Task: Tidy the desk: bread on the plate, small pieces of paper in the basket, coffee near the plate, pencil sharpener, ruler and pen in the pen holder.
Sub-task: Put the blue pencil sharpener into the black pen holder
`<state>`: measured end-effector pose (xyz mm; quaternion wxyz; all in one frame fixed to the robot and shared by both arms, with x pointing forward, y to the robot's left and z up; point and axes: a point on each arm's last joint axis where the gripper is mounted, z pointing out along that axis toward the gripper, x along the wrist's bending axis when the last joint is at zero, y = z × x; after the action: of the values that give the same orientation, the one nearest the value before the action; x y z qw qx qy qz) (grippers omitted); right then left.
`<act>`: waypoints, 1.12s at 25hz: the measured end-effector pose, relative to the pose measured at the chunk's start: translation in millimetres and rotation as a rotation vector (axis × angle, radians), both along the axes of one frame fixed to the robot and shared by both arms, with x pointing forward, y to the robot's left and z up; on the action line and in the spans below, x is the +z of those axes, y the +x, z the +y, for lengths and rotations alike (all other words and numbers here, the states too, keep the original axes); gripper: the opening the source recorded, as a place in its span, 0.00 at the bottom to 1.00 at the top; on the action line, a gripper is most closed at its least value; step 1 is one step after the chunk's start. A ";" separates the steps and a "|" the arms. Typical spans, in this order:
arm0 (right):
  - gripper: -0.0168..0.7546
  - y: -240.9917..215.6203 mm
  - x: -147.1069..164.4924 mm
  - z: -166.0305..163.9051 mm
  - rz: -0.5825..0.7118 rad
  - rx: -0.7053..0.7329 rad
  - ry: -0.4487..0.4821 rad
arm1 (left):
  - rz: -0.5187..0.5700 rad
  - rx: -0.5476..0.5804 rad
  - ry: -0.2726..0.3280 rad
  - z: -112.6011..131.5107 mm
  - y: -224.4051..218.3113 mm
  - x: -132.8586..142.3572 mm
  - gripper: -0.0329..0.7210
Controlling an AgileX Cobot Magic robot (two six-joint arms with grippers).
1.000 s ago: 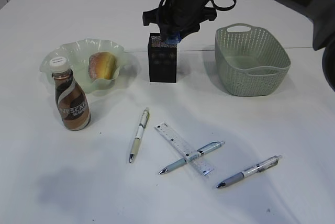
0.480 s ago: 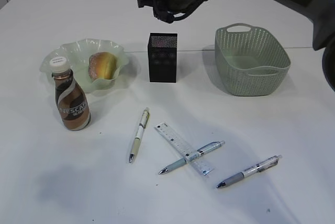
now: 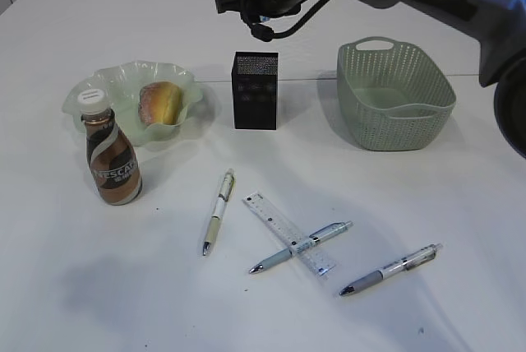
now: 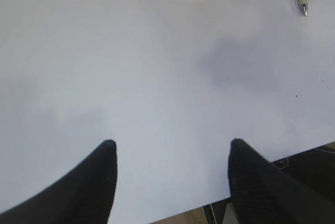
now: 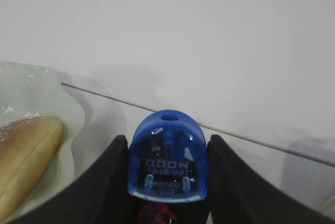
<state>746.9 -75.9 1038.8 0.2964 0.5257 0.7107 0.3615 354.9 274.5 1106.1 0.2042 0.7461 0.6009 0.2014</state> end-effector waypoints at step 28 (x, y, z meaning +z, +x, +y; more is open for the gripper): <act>0.47 6.2 -27.0 -5.4 -0.052 0.034 -0.044 | -0.040 -0.004 -0.008 -0.8 3.0 2.1 0.66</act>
<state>753.1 -81.3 1011.8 0.3201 0.4975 0.7193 0.3641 357.9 273.7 1108.3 0.2198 0.7423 0.5959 0.2136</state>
